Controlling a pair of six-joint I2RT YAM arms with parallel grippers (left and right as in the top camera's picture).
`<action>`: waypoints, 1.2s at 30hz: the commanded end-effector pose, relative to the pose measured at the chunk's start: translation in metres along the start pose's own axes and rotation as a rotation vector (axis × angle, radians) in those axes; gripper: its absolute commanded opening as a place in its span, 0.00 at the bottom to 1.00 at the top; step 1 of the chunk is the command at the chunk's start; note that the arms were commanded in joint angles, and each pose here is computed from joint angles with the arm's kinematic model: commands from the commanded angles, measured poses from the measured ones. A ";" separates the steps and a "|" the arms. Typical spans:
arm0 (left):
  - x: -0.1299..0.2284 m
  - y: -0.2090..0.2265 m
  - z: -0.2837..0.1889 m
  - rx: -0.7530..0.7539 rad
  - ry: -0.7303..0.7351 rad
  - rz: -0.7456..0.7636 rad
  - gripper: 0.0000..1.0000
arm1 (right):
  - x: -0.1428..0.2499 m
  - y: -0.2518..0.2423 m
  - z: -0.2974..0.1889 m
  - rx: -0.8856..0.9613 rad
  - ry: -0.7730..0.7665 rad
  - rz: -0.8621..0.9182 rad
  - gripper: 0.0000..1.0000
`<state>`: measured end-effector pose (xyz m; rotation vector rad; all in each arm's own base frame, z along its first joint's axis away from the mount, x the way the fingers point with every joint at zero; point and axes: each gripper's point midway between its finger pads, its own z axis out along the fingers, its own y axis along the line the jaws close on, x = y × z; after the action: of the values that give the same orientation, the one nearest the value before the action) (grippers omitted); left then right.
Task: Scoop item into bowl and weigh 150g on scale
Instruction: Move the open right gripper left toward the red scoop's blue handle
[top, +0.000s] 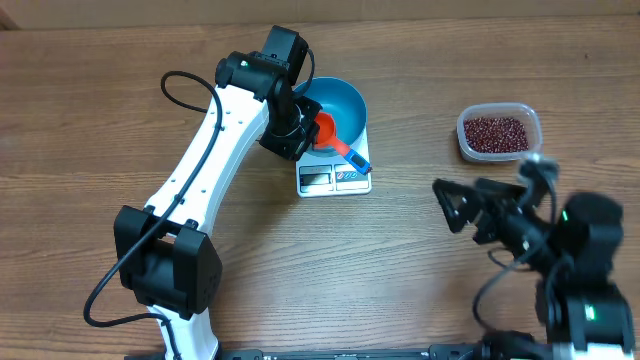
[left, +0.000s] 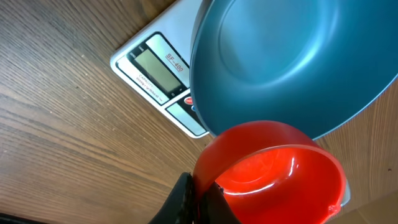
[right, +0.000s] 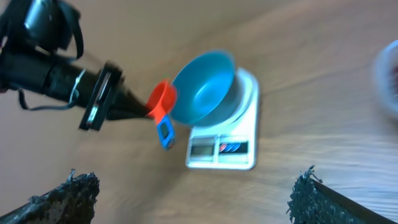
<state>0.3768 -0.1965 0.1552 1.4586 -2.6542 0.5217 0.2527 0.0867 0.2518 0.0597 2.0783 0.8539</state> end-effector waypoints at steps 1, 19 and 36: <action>0.003 -0.009 -0.017 0.051 -0.014 -0.001 0.04 | 0.007 0.020 0.018 -0.176 0.124 0.076 1.00; 0.021 -0.013 -0.018 0.065 0.097 -0.158 0.04 | 0.020 0.012 0.105 -0.322 0.359 0.462 1.00; 0.071 -0.030 -0.012 0.095 0.186 -0.214 0.04 | 0.004 0.024 0.123 -0.283 0.272 0.514 1.00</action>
<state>0.3648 -0.2545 0.1687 1.5722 -2.3793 0.6731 0.3268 0.1764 0.2064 0.3007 2.2269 1.5464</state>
